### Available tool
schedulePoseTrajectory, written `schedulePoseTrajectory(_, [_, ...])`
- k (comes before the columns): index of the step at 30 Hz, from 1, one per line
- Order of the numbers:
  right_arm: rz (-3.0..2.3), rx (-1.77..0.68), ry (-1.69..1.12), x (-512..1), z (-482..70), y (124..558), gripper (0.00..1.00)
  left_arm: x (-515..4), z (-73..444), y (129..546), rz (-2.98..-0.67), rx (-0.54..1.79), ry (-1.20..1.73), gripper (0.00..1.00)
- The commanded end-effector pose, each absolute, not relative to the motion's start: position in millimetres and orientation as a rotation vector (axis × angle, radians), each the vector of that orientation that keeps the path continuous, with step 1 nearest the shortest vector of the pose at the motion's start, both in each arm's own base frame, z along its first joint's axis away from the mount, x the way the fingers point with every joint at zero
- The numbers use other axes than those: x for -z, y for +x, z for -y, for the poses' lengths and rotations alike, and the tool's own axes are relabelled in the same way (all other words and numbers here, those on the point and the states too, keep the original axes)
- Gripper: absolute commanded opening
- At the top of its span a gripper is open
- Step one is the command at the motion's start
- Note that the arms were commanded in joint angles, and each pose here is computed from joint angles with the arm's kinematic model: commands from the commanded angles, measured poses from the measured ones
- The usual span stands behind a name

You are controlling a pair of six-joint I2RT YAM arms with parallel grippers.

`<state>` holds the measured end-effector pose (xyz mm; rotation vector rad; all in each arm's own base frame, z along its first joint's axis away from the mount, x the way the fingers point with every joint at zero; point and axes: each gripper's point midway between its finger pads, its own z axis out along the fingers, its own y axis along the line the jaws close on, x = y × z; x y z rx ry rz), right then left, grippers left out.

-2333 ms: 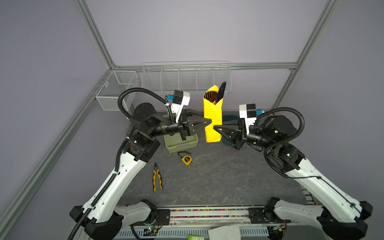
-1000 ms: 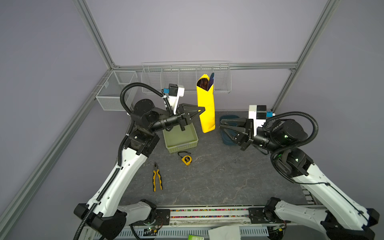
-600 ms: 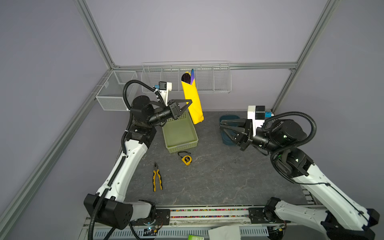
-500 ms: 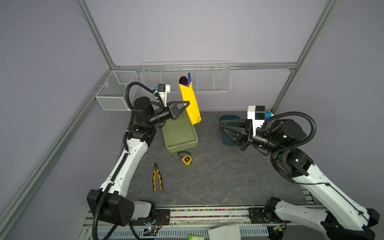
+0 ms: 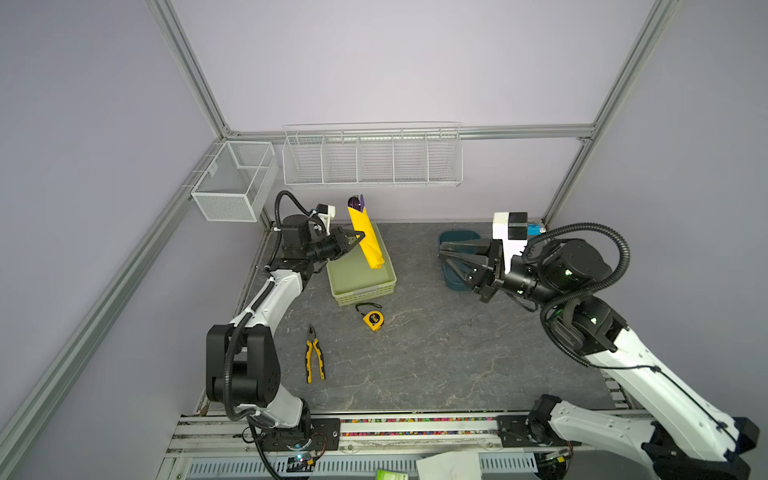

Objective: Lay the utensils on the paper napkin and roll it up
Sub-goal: 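Lower the napkin bundle into the green basket with the left gripper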

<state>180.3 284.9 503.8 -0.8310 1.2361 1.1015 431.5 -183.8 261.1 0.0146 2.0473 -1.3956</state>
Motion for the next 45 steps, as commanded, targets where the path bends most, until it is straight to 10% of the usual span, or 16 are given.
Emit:
schedulePoseTrajectory(1, [-1.223, -1.077, -0.845, -500, -284, 180, 0.26, -251, 184, 440, -2.024, 1.409, 0.052, 0.0])
schedulePoseTrajectory(45, [-1.273, -1.053, -0.83, -487, -280, 197, 0.25, -68, 198, 511, -2.387, 1.502, -0.15, 0.0])
